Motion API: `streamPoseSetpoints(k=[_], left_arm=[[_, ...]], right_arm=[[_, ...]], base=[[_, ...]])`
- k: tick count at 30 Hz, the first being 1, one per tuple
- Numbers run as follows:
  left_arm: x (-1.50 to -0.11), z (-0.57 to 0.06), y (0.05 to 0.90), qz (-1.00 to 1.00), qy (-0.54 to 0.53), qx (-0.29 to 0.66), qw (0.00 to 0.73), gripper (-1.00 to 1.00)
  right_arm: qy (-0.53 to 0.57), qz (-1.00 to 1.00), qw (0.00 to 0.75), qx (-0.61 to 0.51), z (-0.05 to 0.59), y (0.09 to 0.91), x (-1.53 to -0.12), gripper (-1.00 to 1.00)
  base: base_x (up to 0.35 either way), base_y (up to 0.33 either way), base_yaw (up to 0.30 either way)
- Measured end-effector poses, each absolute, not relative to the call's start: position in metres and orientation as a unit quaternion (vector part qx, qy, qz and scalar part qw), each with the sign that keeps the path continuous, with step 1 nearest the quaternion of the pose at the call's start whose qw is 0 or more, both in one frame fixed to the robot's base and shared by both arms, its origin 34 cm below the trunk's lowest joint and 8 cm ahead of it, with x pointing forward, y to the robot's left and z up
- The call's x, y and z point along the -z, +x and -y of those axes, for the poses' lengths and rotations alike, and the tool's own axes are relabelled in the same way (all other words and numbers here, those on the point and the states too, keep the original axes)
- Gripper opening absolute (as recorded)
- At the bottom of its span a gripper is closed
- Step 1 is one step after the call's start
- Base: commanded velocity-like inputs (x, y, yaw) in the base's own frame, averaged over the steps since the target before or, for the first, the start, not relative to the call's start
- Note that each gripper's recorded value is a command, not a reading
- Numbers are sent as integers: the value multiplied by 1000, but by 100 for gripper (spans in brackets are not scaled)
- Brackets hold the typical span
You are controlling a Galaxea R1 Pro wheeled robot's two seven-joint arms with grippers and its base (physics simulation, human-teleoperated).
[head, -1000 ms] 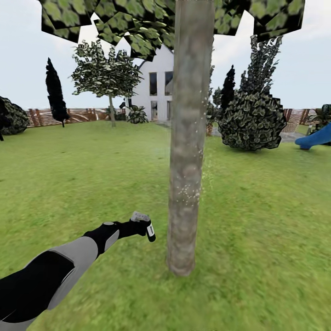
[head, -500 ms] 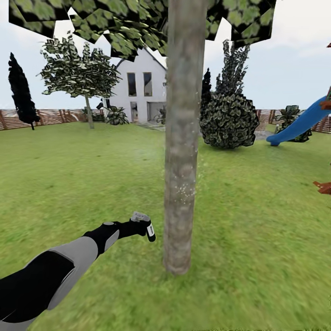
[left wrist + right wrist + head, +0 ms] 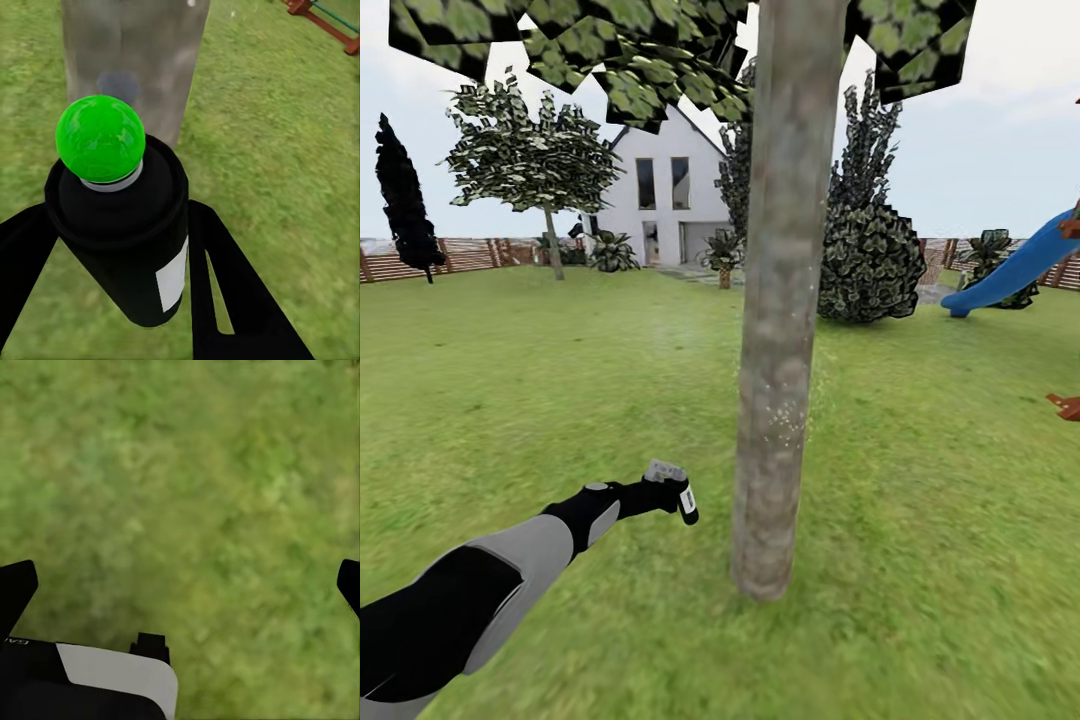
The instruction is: In the garden, pick up the pesticide atomizer on the floor and spray pesticide onto both trees until each tree trunk is fully covered.
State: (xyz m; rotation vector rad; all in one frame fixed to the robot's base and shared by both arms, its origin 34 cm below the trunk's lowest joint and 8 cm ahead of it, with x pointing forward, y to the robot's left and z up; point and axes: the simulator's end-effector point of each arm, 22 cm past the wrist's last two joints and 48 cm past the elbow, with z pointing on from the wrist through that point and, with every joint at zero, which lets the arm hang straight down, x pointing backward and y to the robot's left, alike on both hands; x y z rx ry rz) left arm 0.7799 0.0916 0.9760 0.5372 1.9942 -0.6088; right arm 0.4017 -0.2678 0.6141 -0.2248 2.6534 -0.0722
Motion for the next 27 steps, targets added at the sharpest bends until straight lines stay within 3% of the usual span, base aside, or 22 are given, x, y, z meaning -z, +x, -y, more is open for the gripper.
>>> streamPoseSetpoints(k=[14,27], left_arm=[[-976,-92,780,-815,218,250,475,-100],[-976,-94,781,-816,216,249,475,-100]], right_arm=[[-82,-968,236,21,260,402,-614,100],[-81,-967,239,22,259,403,-615,100]], base=[[23,0,-270],[106,0,-10]])
